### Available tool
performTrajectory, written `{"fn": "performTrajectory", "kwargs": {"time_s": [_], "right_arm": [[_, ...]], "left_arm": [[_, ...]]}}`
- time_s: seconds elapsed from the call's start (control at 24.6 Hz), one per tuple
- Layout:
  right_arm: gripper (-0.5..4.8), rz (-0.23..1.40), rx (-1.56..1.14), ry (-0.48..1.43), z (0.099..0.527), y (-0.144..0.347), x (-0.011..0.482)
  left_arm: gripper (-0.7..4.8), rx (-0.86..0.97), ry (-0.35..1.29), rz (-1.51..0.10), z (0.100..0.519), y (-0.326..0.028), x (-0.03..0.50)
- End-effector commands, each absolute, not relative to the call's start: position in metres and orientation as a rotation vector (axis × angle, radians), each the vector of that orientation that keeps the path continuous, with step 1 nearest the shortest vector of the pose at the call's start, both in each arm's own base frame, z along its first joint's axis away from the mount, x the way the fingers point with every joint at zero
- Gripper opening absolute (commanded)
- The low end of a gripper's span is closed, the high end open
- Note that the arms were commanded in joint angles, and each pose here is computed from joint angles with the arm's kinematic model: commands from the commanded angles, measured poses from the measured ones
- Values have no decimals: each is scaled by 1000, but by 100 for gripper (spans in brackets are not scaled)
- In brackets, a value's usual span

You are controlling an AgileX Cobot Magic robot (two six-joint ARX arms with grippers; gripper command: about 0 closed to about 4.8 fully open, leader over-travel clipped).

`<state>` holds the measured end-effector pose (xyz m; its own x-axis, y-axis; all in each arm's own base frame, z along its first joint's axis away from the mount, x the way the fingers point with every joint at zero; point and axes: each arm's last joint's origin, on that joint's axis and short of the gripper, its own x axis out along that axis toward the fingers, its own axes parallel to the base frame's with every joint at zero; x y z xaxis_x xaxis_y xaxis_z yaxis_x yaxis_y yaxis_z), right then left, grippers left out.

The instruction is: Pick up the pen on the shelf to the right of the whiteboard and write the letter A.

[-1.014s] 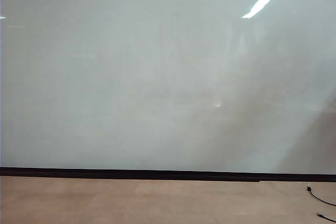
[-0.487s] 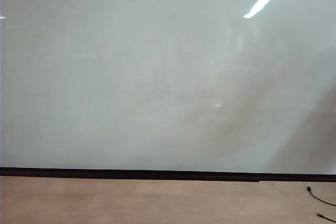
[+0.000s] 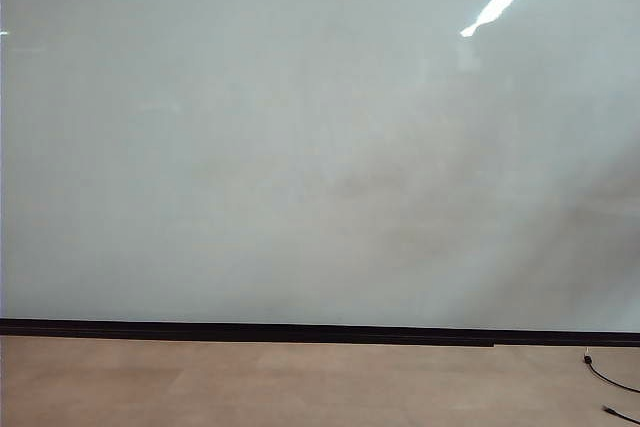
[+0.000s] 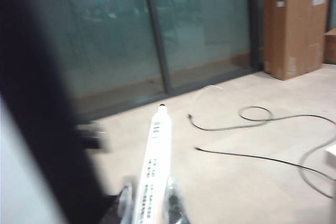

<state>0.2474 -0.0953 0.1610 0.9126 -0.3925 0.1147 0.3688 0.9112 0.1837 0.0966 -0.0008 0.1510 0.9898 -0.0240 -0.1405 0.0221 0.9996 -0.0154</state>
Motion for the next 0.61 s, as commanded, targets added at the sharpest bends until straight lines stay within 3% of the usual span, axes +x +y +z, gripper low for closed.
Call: {"fn": "performTrajectory", "kwargs": {"time_s": [0.04, 0.12, 0.32, 0.61], "right_arm": [[-5, -346, 228, -242, 179, -53, 225], [-5, -192, 222, -229, 194, -11, 205], [-5, -72, 137, -169, 214, 33, 186], [-5, 248, -10, -98, 236, 98, 173]], "left_arm": [[-4, -9, 131, -24, 153, -1, 97], [-4, -9, 132, -22, 152, -1, 97], [-4, -9, 131, -28, 153, -1, 97], [-5, -9, 131, -24, 153, -1, 97]]}}
